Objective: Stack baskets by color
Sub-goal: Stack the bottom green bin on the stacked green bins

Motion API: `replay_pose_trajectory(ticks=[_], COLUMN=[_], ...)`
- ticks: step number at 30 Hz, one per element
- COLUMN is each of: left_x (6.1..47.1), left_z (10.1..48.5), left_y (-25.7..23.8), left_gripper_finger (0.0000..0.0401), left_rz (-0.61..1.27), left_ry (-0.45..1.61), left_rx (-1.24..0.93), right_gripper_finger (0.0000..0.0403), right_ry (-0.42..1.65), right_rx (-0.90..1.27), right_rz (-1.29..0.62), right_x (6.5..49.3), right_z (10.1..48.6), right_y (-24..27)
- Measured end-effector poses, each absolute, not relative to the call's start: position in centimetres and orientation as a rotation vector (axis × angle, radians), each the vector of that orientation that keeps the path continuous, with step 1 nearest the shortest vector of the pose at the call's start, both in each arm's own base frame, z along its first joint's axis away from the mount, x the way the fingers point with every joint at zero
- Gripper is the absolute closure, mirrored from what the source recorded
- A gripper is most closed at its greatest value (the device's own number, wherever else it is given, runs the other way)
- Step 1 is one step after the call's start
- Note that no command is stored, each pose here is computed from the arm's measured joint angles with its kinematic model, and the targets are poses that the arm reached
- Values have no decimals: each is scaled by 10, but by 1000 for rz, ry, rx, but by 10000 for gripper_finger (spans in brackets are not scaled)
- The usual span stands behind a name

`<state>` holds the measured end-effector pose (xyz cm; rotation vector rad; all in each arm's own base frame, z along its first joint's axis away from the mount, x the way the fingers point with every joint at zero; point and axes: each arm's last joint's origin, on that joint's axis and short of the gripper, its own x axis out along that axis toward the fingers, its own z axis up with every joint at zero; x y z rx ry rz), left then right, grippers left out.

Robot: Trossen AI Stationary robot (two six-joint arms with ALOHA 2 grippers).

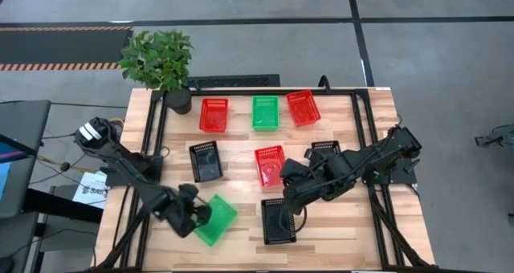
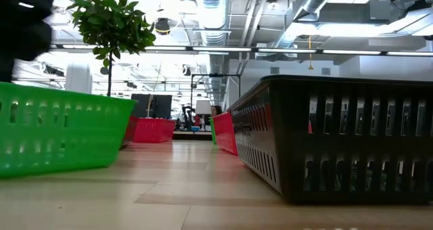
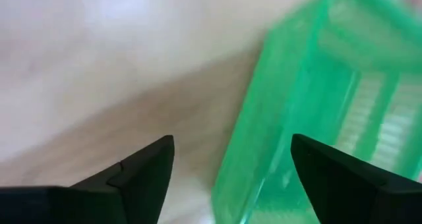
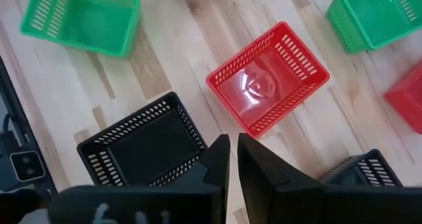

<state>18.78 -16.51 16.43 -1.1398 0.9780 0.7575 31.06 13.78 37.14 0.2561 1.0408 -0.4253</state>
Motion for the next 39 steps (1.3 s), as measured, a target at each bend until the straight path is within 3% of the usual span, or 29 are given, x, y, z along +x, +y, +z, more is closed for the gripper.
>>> replay_pose_trajectory(ticks=[15, 20, 24, 28, 31, 39], left_x=[272, 281, 265, 225, 194, 149], left_z=[188, 220, 268, 318, 353, 384], left_y=[-89, -72, -65, -58, -55, -47], left_gripper_finger=[131, 131, 131, 131, 131, 131], left_rz=[526, 368, 264, 331, 365, 373], left_ry=[627, 624, 655, 637, 514, 296], left_rx=[-1134, -1095, -1080, -1045, -1044, -1042], right_gripper_finger=[347, 331, 301, 261, 229, 182], right_ry=[996, 935, 864, 824, 792, 810], right_rx=[233, 227, 219, 238, 238, 278], right_rz=[-438, -383, -327, -314, -309, -180], right_x=[313, 322, 330, 334, 353, 422], right_z=[373, 376, 381, 383, 373, 312], right_y=[137, 137, 139, 139, 141, 141])
